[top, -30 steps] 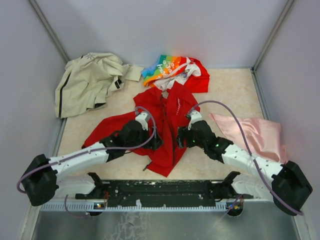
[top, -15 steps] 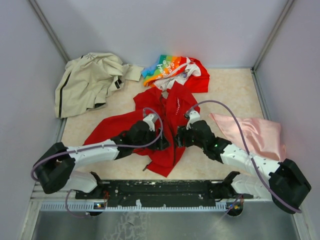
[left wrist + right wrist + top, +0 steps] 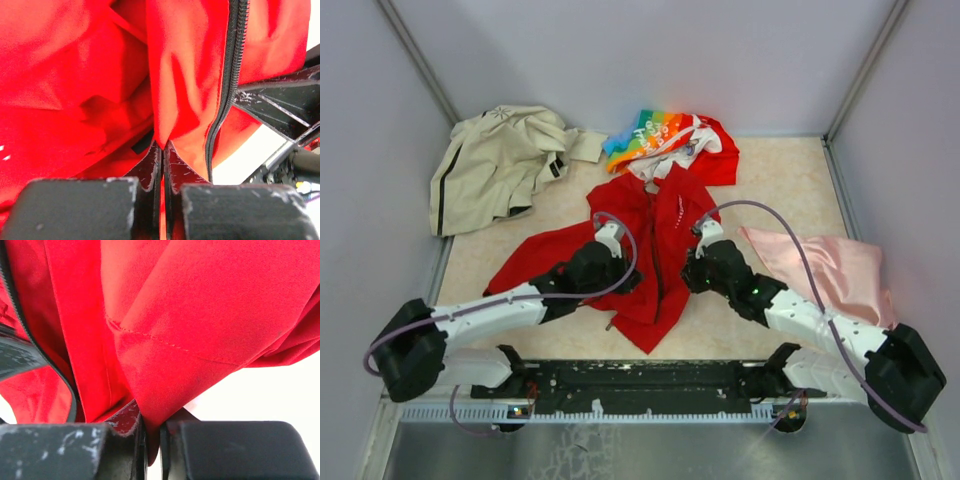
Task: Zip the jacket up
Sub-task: Adjust the jacket at the center of the board.
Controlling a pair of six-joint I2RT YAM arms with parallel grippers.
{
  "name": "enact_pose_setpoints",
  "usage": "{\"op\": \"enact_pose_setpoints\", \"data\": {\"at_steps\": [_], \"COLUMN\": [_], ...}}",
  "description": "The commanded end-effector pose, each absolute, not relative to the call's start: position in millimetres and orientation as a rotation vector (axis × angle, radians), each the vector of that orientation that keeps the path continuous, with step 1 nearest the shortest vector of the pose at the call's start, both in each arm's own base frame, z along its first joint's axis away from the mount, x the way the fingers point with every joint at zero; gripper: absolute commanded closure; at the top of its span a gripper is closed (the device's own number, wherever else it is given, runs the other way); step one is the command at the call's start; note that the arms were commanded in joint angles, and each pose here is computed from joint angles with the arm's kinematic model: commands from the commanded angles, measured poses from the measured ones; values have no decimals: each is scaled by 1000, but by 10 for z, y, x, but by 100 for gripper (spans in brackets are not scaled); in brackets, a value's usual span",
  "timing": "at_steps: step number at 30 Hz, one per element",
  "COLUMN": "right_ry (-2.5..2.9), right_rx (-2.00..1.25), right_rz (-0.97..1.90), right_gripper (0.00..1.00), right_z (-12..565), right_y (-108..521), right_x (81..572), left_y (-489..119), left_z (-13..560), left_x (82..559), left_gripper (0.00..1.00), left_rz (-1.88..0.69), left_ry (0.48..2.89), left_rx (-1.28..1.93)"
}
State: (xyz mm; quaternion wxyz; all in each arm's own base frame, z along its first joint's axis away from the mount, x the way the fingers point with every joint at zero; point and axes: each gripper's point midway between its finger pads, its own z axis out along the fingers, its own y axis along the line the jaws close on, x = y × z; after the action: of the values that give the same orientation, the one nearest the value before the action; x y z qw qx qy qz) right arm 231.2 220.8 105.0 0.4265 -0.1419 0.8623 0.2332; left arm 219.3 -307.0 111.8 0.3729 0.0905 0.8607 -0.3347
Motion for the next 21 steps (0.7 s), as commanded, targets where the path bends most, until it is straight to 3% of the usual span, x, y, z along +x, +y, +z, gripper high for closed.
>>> {"op": "enact_pose_setpoints", "data": {"at_steps": [1, 3, 14, 21], "right_ry": [2054, 2041, 1919, 1786], "right_rx": [-332, -317, -245, -167], "right_rz": [512, 474, 300, 197], "right_gripper": [96, 100, 100, 100], "right_z": [1530, 1650, 2564, 3613], "right_y": [2162, 2091, 1720, 1344], "right_x": [2520, 2600, 3157, 3589], "left_y": [-2650, -2456, -1311, -885], "left_z": [1453, 1596, 2246, 2777], "left_x": [2453, 2515, 2818, 2911], "left_gripper": [100, 100, 100, 100], "left_rz": [-644, -570, -306, -188], "left_ry": [2073, 2033, 1863, 1761], "left_rx": [107, 74, -228, -375]}}
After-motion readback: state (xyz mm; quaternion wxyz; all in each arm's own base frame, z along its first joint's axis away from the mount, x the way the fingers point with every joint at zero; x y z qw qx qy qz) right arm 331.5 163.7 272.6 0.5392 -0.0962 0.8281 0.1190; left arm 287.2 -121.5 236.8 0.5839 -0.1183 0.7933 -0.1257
